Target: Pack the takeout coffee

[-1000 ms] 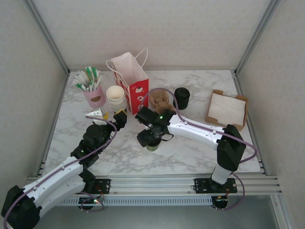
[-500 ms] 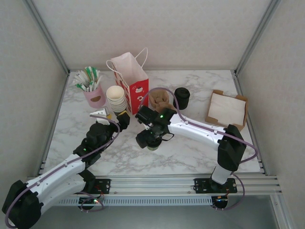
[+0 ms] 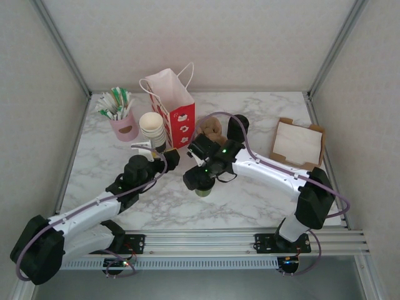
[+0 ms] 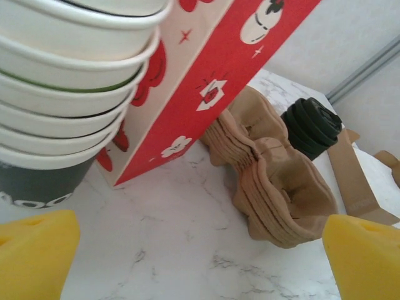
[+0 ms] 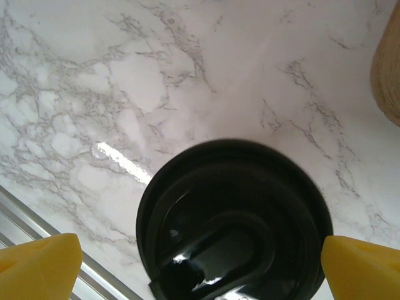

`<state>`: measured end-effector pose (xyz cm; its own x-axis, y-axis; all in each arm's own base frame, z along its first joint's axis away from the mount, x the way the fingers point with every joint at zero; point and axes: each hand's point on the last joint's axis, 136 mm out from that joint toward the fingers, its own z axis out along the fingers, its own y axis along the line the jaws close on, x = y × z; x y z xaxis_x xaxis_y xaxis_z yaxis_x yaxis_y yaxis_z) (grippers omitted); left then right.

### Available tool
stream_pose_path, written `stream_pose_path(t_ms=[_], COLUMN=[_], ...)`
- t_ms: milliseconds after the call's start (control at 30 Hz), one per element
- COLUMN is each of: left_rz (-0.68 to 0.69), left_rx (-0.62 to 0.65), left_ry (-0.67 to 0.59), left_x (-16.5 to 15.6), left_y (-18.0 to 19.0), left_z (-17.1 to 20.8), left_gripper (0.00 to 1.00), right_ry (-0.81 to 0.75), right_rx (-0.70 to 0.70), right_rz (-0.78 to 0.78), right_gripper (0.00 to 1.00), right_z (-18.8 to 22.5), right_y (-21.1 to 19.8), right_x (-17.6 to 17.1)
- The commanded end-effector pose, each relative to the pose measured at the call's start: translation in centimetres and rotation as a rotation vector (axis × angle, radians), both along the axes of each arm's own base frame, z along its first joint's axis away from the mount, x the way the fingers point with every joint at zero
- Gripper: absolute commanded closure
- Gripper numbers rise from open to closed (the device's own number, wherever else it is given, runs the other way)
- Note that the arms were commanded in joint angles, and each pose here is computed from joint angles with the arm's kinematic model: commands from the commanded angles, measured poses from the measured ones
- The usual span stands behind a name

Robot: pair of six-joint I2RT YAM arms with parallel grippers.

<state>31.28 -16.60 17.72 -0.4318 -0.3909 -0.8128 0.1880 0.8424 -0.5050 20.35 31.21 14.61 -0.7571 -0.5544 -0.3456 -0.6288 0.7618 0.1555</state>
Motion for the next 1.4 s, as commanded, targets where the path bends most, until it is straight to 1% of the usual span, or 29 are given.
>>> stream_pose_path(t_ms=[0, 200, 267, 333, 400, 500, 567, 600, 667, 733, 833, 867, 933, 1033, 1233, 1367], left_rz=[-0.060, -0.102, -0.103, -0.104, -0.112, -0.144, -0.166, -0.177, -0.203, -0.241, -0.292, -0.306, -0.326, -0.336, -0.335, -0.334], left_rx=[-0.037, -0.084, -0.077, -0.070, -0.057, -0.025, -0.001, 0.008, 0.013, 0.014, 0.022, 0.027, 0.039, 0.050, 0.038, 0.025], left_ry=[0.010, 0.071, 0.109, 0.134, 0.166, 0.213, 0.239, 0.251, 0.266, 0.287, 0.317, 0.327, 0.344, 0.358, 0.372, 0.382], left_x=[0.7, 0.5, 0.2, 0.0, -0.2, -1.0, -1.4, -1.6, -1.7, -1.6, -1.6, -1.6, -1.8, -2.2, -3.1, -3.8], left_y=[-1.7, -3.0, -3.1, -3.2, -3.5, -4.6, -5.4, -5.8, -6.6, -7.6, -9.2, -9.6, -10.3, -10.7, -10.6, -10.5], left_z=[1.5, 1.0, 0.6, 0.7, 0.6, 0.3, 0.1, -0.1, -0.2, -0.5, -1.1, -1.5, -1.9, -2.5, -3.1, -3.3], left_gripper=[0.03, 0.07, 0.07, 0.11, 0.14, 0.19, 0.21, 0.23, 0.26, 0.31, 0.38, 0.40, 0.42, 0.43, 0.43, 0.43], right_ry=[0.021, 0.007, 0.000, -0.003, 0.009, 0.050, 0.087, 0.105, 0.129, 0.154, 0.187, 0.195, 0.206, 0.221, 0.239, 0.256], right_rx=[0.016, 0.064, 0.082, 0.109, 0.140, 0.235, 0.306, 0.344, 0.400, 0.448, 0.504, 0.511, 0.525, 0.521, 0.529, 0.509], right_rz=[0.005, -0.005, -0.025, -0.059, -0.100, -0.173, -0.212, -0.232, -0.269, -0.307, -0.345, -0.352, -0.357, -0.367, -0.360, -0.367], right_gripper=[0.01, 0.01, 0.01, 0.01, 0.03, 0.10, 0.19, 0.26, 0.44, 0.69, 0.96, 1.00, 1.00, 1.00, 1.00, 1.00], right_z=[-0.7, 1.2, 1.9, 2.5, 2.6, 2.7, 2.4, 2.3, 1.9, 1.5, 1.0, 0.9, 0.6, -0.1, -0.5, -1.3], right_y=[-0.2, -0.3, -0.8, -1.6, -2.5, -3.7, -4.2, -4.4, -4.9, -5.3, -5.7, -5.8, -5.7, -5.6, -4.9, -4.7], right_x=[0.4, 0.5, 0.6, 0.6, 0.4, -0.2, -0.9, -1.1, -1.4, -1.4, -1.0, -1.1, -1.0, -0.8, -0.2, 0.1])
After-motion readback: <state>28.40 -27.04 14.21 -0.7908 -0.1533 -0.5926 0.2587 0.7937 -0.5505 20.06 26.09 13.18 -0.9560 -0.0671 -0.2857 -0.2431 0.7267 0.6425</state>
